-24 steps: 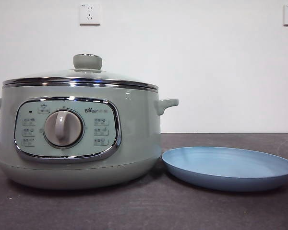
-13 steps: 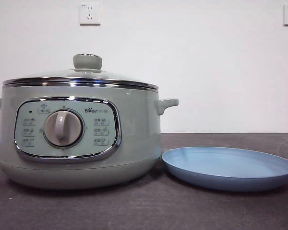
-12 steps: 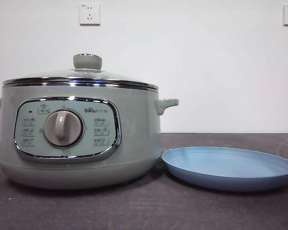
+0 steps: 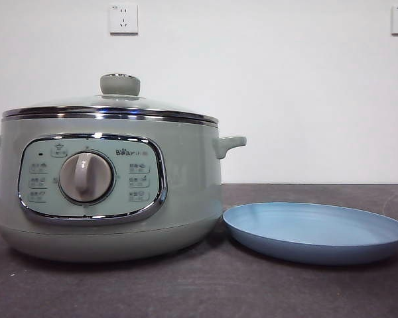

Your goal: Take the pumpkin out from the steamer,put the pumpkin in the blue plate,close the lid

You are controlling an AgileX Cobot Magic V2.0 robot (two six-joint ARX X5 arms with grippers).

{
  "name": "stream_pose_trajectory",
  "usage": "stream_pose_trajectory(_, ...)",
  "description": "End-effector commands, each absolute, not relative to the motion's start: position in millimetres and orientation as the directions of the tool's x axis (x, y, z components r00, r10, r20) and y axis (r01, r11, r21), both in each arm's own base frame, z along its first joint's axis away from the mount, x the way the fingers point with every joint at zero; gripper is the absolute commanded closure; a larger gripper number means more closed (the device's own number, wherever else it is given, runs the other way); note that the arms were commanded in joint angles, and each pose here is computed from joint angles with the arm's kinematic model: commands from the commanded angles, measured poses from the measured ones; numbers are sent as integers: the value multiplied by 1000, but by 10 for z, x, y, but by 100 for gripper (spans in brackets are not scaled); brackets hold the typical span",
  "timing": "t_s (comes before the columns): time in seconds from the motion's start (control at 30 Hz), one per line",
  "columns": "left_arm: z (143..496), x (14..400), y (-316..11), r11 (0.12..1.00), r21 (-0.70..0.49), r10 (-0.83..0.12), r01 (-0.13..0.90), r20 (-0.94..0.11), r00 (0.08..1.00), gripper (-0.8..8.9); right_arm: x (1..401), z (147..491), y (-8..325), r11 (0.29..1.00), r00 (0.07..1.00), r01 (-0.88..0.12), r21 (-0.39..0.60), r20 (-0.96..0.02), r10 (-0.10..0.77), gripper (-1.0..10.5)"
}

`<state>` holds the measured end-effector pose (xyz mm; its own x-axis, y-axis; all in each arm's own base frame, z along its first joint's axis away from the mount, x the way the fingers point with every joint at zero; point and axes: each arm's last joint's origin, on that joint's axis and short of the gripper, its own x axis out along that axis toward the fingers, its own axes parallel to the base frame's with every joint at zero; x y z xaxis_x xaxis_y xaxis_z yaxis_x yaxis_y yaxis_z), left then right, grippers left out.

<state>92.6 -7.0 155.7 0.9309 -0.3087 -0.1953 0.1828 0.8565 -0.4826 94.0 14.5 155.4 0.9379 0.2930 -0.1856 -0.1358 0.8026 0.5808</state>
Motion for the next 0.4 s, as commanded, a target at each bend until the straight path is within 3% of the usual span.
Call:
stream_pose_trajectory(0.03,1687,894,-68,858,-480,-303,186,-179,936,820,931,1698,142,811,942,-150,566,-169,292,963)
stream_pose_trajectory(0.4,2130,790,-65,865,-461,-280,198,-115,953,820,1036,2302,151,879,940,-187,438,-179,290,963)
